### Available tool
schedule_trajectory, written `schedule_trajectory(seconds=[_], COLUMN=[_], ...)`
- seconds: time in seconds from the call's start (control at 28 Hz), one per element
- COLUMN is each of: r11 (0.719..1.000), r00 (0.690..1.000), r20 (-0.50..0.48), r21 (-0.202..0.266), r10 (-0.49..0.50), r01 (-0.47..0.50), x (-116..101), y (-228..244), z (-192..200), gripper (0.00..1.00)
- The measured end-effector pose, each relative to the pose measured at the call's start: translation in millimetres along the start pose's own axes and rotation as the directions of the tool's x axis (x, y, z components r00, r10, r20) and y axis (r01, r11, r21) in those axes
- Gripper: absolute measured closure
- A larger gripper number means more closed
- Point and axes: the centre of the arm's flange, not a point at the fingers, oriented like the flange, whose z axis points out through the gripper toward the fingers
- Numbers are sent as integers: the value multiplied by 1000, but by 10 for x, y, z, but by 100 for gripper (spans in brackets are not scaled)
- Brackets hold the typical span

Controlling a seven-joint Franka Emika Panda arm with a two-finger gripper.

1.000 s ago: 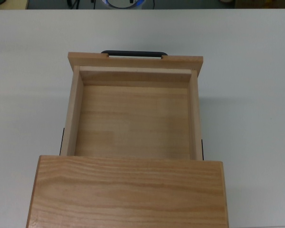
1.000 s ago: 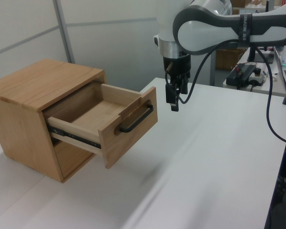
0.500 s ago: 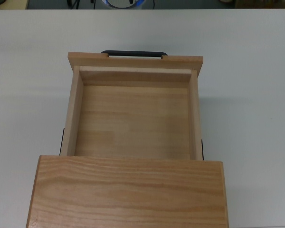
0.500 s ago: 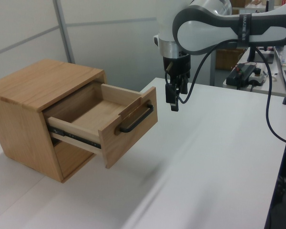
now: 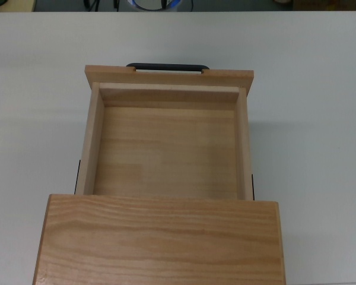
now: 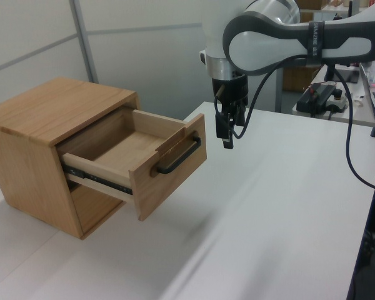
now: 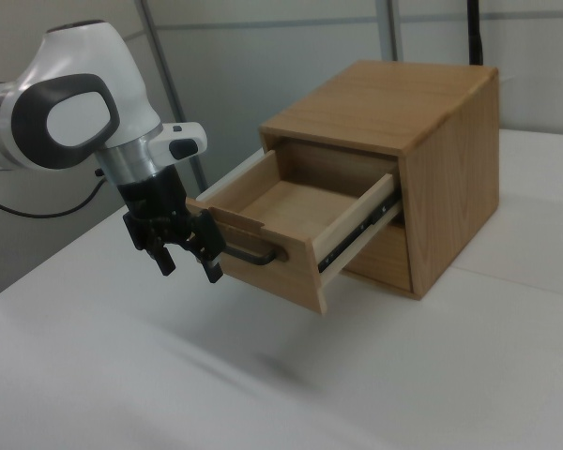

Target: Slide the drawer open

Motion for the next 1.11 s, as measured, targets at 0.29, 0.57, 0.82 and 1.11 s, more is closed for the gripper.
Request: schedule_trajectory(seconds=[0.29,0.57,0.82,1.11], r11=[1000,1000,1000,1000], r00=[1000,1000,1000,1000], r20=[-8,-9,-7,-4], r21=[0,0,0,1], r10=[1,1,1,0], r01=[-1,-1,-1,0], x=[17,25,48,66], y=[6,7,7,7], z=[-34,-38,-25,-10], gripper=[0,0,0,0])
